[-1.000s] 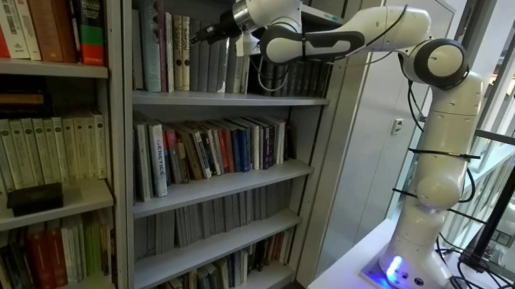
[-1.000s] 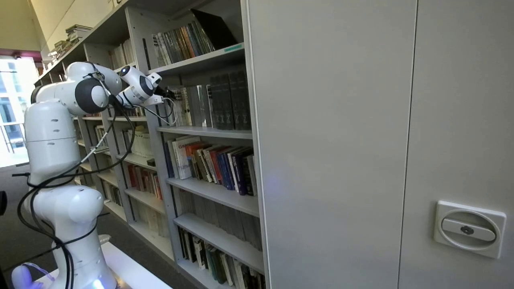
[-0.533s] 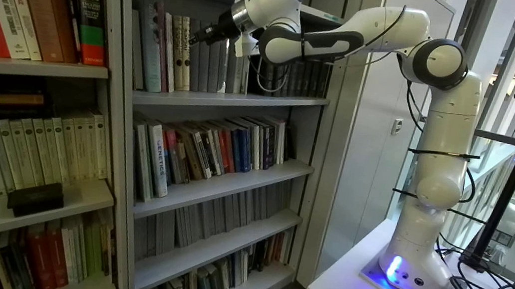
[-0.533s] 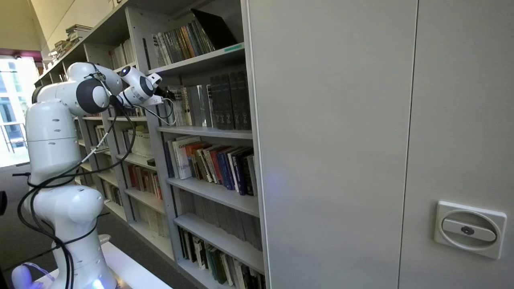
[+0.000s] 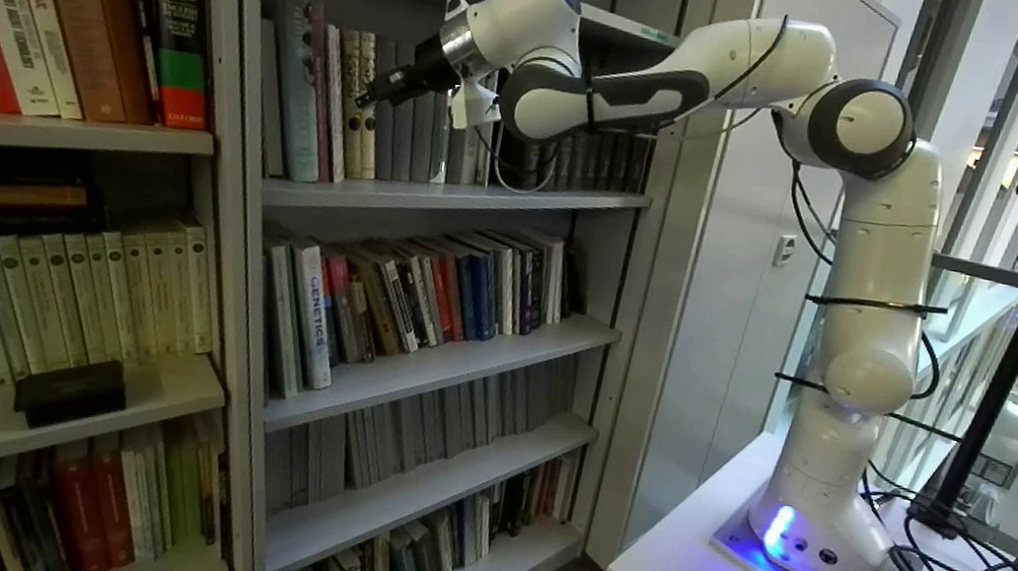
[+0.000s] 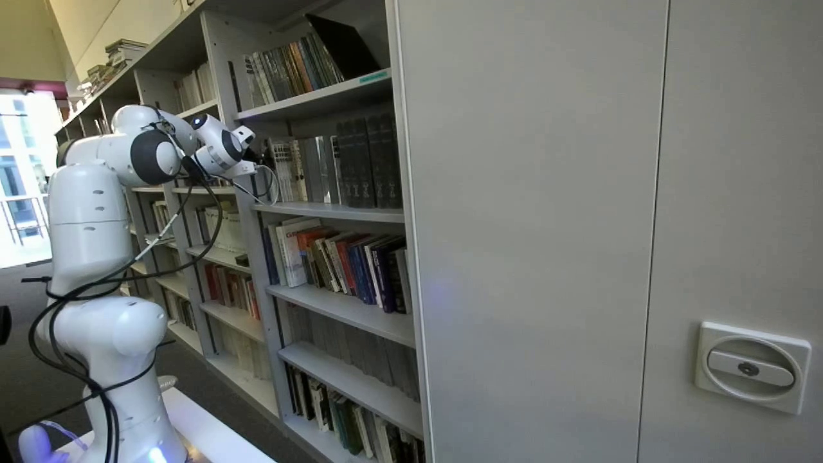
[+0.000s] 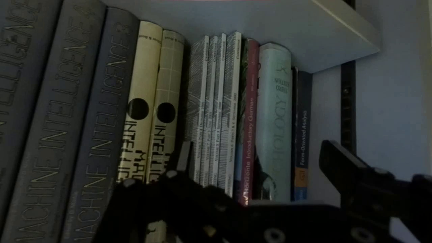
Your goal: Pick up two small books from the compartment of the book shelf and move them to the right.
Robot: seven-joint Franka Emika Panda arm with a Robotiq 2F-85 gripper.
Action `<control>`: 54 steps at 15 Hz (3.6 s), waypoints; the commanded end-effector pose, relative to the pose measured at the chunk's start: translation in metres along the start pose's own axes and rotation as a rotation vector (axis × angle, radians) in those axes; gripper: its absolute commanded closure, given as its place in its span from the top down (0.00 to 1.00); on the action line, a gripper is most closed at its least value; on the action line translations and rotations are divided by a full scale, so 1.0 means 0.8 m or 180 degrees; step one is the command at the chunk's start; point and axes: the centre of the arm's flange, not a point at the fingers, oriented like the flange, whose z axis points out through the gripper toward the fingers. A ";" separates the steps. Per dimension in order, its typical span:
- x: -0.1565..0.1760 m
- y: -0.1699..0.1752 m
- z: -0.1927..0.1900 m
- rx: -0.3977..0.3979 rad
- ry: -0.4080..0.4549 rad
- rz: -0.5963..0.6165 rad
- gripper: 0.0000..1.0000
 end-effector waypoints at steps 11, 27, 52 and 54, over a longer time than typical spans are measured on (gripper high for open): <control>0.035 -0.032 0.030 -0.0470 0.0225 0.0054 1.00; 0.061 -0.025 0.068 -0.1134 0.0427 0.0450 1.00; 0.061 -0.023 0.072 -0.1284 0.0392 0.0496 0.00; 0.061 -0.023 0.073 -0.1285 0.0390 0.0496 0.00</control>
